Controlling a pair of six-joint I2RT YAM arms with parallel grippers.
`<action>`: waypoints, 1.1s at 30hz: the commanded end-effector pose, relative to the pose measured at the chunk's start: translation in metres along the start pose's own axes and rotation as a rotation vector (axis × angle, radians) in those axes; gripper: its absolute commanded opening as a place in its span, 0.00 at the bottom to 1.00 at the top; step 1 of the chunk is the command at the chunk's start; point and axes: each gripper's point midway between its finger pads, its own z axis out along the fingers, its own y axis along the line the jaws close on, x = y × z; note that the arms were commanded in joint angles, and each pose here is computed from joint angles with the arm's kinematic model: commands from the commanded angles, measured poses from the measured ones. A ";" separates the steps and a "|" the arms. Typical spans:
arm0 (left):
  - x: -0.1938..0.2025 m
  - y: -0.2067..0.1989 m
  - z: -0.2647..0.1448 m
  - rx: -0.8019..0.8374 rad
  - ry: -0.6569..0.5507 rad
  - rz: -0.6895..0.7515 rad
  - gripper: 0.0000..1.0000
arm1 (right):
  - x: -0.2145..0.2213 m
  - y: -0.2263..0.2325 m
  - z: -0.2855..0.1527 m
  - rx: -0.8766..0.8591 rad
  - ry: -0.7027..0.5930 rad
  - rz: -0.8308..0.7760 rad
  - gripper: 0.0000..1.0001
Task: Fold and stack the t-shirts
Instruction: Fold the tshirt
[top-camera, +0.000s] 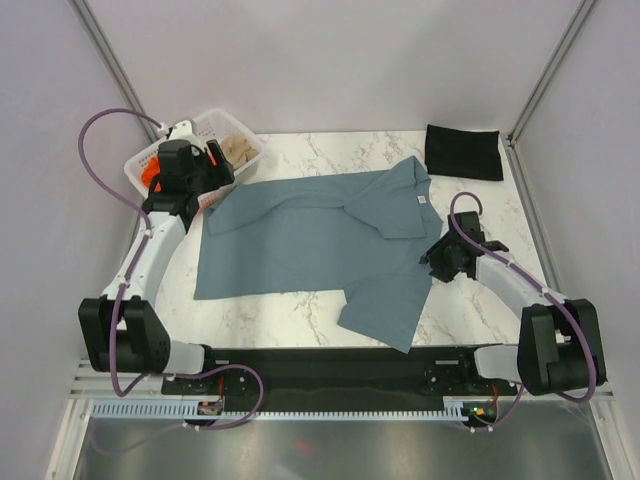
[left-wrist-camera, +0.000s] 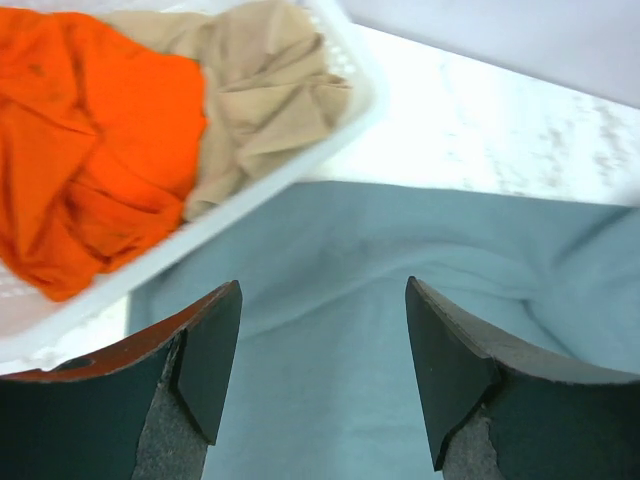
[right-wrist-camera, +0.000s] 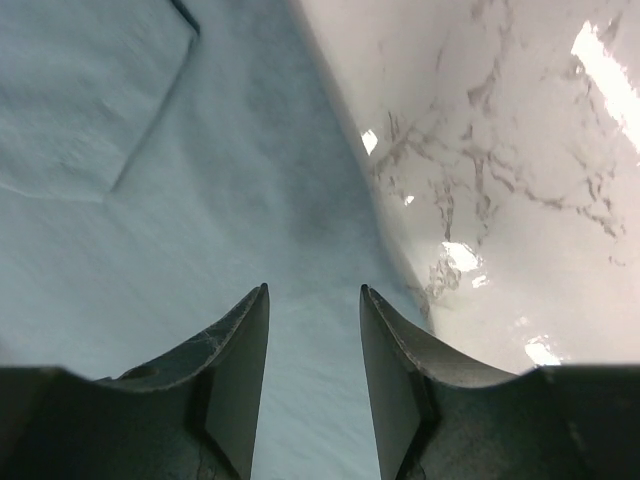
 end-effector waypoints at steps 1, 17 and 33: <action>0.007 -0.039 -0.022 0.196 0.050 -0.126 0.74 | 0.009 -0.009 0.000 0.037 -0.025 0.040 0.49; 0.056 -0.086 -0.056 0.482 0.292 -0.241 0.77 | -0.021 -0.103 -0.025 0.535 -0.137 0.093 0.45; 0.094 -0.106 -0.073 0.554 0.424 -0.263 0.74 | -0.006 0.067 -0.017 -0.093 -0.006 -0.156 0.00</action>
